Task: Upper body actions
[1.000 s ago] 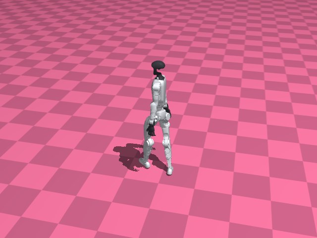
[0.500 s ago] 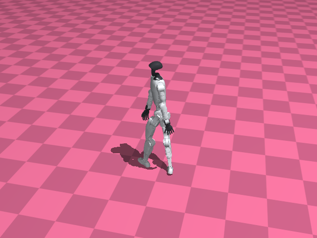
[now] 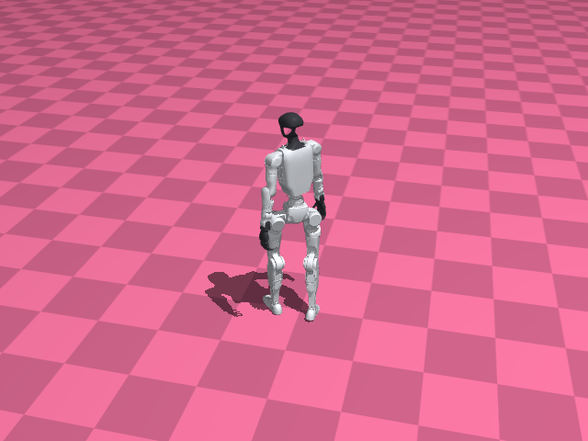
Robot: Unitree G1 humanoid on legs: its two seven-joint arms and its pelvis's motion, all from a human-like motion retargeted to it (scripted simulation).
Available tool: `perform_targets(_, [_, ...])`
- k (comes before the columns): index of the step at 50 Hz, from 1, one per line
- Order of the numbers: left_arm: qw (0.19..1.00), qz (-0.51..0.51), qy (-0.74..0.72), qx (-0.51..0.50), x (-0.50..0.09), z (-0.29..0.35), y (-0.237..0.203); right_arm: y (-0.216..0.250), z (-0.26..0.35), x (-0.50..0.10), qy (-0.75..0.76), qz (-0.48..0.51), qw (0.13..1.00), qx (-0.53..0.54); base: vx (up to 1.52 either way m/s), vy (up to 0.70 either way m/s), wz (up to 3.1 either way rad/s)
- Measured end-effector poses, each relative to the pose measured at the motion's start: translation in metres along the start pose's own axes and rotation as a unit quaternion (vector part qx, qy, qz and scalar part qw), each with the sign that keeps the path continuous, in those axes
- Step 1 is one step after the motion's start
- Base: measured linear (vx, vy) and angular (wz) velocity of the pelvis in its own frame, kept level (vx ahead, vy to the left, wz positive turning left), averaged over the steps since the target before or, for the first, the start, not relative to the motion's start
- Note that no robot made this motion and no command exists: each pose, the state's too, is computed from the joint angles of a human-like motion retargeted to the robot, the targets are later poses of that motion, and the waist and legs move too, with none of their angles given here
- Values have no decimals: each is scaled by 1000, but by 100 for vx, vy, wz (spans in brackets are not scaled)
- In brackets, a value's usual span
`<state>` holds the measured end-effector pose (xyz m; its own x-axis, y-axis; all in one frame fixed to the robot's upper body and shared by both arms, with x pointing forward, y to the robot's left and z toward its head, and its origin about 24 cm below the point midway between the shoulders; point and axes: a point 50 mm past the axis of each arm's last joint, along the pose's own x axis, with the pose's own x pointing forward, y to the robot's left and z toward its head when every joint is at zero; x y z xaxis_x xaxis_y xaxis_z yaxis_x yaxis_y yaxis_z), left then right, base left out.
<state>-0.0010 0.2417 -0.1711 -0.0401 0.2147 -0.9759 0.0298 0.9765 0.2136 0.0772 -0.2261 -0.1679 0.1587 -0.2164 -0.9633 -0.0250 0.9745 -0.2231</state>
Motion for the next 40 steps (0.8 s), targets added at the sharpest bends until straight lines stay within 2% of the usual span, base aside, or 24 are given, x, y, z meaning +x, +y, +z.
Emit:
perform_targets(11, [999,-27,18,5,0,-31,-12,-4,2,0,-4,-2,1000,-28,-12,-20,-183])
perform_targets(18, [999,-17,-2,48,1,-14,-10,4,-66,-6,103,22,994,19,-4,-9,-32])
perform_targets(25, [999,-46,2,24,0,-15,-27,23,-120,-20,189,58,978,70,0,0,0])
perform_targets(30, [998,-57,24,14,0,-27,-31,32,-115,-19,177,74,979,65,-2,-1,13])
perform_targets(40, [995,-59,72,18,-2,-52,-31,34,-52,-4,55,77,995,-30,-4,-1,-14])
